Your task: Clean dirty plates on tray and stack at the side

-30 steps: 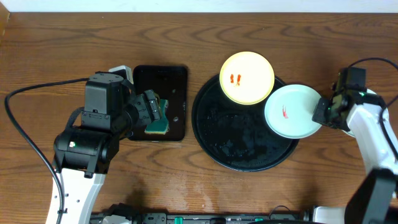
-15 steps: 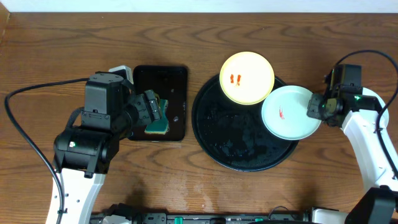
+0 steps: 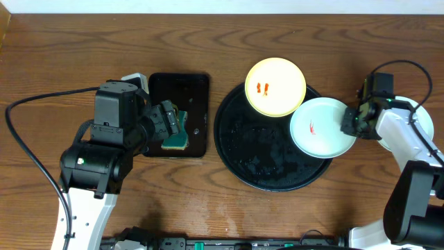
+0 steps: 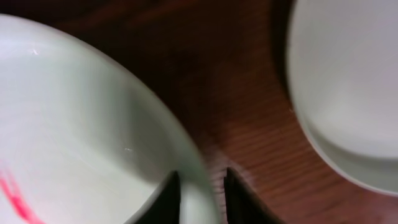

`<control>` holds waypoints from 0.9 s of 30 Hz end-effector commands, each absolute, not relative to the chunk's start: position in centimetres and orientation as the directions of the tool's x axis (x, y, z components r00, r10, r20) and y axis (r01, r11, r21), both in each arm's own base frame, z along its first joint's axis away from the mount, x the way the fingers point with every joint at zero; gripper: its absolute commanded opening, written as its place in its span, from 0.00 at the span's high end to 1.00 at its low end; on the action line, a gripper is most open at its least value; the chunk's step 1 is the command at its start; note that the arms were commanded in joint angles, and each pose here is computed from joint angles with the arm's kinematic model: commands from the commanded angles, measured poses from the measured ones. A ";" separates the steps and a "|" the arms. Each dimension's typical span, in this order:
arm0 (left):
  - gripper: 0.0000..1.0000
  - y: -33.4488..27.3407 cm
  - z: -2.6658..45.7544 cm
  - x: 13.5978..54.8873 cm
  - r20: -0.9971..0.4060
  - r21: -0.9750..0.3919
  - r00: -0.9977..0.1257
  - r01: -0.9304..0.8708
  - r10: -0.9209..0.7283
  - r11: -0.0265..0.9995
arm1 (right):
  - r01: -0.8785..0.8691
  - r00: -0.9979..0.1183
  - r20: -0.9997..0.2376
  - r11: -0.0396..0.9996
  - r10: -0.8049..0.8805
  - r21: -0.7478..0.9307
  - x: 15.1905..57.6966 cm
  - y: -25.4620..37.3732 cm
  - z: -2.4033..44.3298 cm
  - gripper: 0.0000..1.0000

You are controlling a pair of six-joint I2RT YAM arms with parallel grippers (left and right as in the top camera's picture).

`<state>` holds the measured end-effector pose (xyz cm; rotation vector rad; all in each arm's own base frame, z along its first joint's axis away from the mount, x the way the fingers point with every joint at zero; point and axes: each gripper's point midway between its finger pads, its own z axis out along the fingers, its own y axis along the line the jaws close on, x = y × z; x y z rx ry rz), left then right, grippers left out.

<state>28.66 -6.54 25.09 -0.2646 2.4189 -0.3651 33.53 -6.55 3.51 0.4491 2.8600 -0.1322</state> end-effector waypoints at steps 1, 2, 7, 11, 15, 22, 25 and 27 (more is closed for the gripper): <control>0.15 -6.5 25.7 28.8 -0.604 -0.326 -0.747 -0.084 -0.276 0.942 | 0.337 -0.917 -0.240 0.941 0.319 -0.034 33.1 -6.8 3.5 0.99; 0.15 -6.5 25.7 28.8 -0.604 -0.326 -0.747 -0.084 -0.276 0.942 | 0.334 -0.919 -0.230 0.942 0.320 -0.024 33.0 -6.5 3.5 0.99; 0.15 -6.5 25.7 28.8 -0.604 -0.326 -0.747 -0.084 -0.276 0.942 | 0.271 -0.943 -0.185 0.960 0.278 0.065 32.3 -4.3 3.6 0.99; 0.15 -6.5 25.7 28.8 -0.604 -0.326 -0.747 -0.084 -0.276 0.942 | 0.148 -0.967 -0.182 0.977 0.176 0.154 31.9 -1.2 5.0 0.99; 0.15 -6.5 25.7 28.8 -0.604 -0.326 -0.747 -0.084 -0.276 0.942 | 0.072 -0.979 -0.174 0.981 0.104 0.179 30.6 1.5 6.5 0.99; 0.15 -6.5 25.7 28.8 -0.604 -0.326 -0.747 -0.084 -0.276 0.942 | -0.008 -0.991 -0.135 0.983 0.018 0.185 28.8 6.2 6.5 0.99; 0.15 -6.5 25.7 28.8 -0.604 -0.326 -0.747 -0.084 -0.276 0.942 | 0.030 -0.992 -0.113 0.981 0.053 0.194 28.1 7.9 5.1 0.99; 0.15 -6.5 25.7 28.8 -0.604 -0.326 -0.747 -0.084 -0.276 0.942 | 0.060 -0.991 -0.104 0.979 0.081 0.197 27.4 8.8 3.9 0.99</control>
